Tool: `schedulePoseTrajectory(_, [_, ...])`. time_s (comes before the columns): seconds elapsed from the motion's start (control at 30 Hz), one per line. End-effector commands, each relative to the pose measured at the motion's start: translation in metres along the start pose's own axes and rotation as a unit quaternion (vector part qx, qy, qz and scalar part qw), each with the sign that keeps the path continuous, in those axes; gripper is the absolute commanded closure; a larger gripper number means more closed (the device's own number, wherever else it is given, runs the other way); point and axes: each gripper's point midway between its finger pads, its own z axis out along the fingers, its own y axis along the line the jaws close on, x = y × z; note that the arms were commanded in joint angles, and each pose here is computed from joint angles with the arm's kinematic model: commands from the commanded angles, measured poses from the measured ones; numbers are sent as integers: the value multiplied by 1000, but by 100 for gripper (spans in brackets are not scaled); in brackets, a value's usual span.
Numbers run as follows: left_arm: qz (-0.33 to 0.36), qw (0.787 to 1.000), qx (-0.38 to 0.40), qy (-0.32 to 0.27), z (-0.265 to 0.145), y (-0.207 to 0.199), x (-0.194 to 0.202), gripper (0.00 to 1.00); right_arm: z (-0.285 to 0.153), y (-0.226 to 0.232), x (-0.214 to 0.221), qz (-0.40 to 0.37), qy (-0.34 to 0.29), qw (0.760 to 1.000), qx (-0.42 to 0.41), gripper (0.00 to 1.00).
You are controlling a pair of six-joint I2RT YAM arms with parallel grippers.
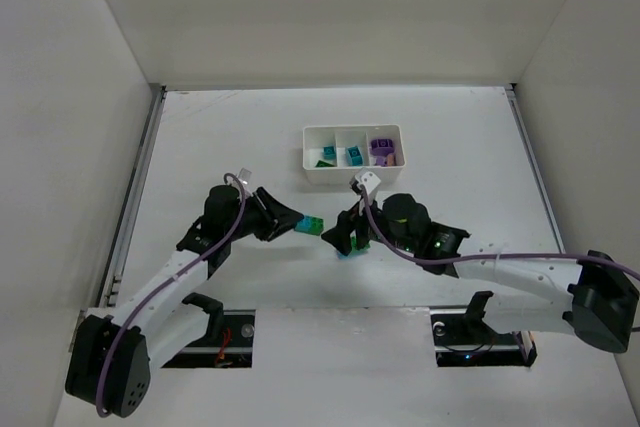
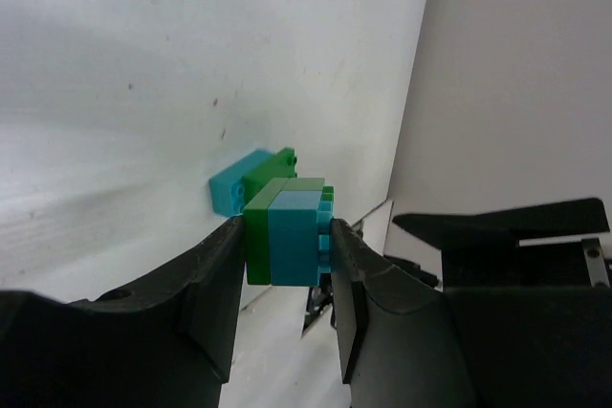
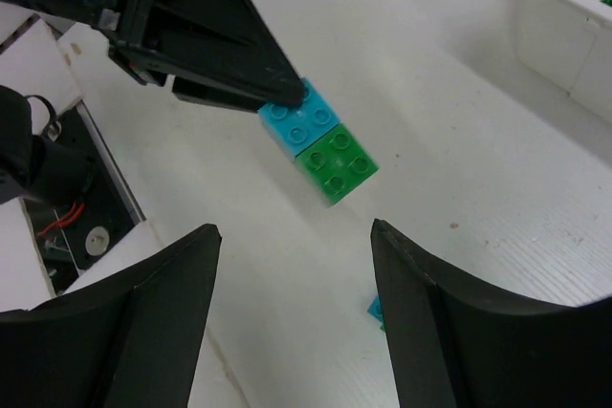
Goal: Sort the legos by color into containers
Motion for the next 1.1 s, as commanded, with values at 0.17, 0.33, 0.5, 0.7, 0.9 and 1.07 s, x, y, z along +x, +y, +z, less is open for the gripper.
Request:
schedulePoseTrajectory(0.17, [-19, 995, 14, 95, -21, 1, 48, 86, 1, 16, 9, -26, 10, 999, -40, 25])
schedulePoseTrajectory(0.33, [-14, 992, 26, 121, -24, -3, 59, 86, -3, 30, 20, -33, 36, 996, -70, 23])
schedulePoseTrajectory(0.5, [-14, 991, 27, 128, -23, -3, 60, 86, -3, 43, 28, -26, 49, 993, -100, 22])
schedulePoseTrajectory(0.7, [-10, 990, 28, 137, -21, -3, 63, 86, 4, 36, 38, -29, 70, 994, -82, 29])
schedulePoseTrajectory(0.9, [-8, 989, 33, 143, -21, -4, 66, 86, 7, 33, 37, -32, 70, 994, -72, 43])
schedulePoseTrajectory(1.07, [-6, 989, 32, 146, -20, -4, 68, 86, 9, 34, 37, -28, 70, 995, -73, 52])
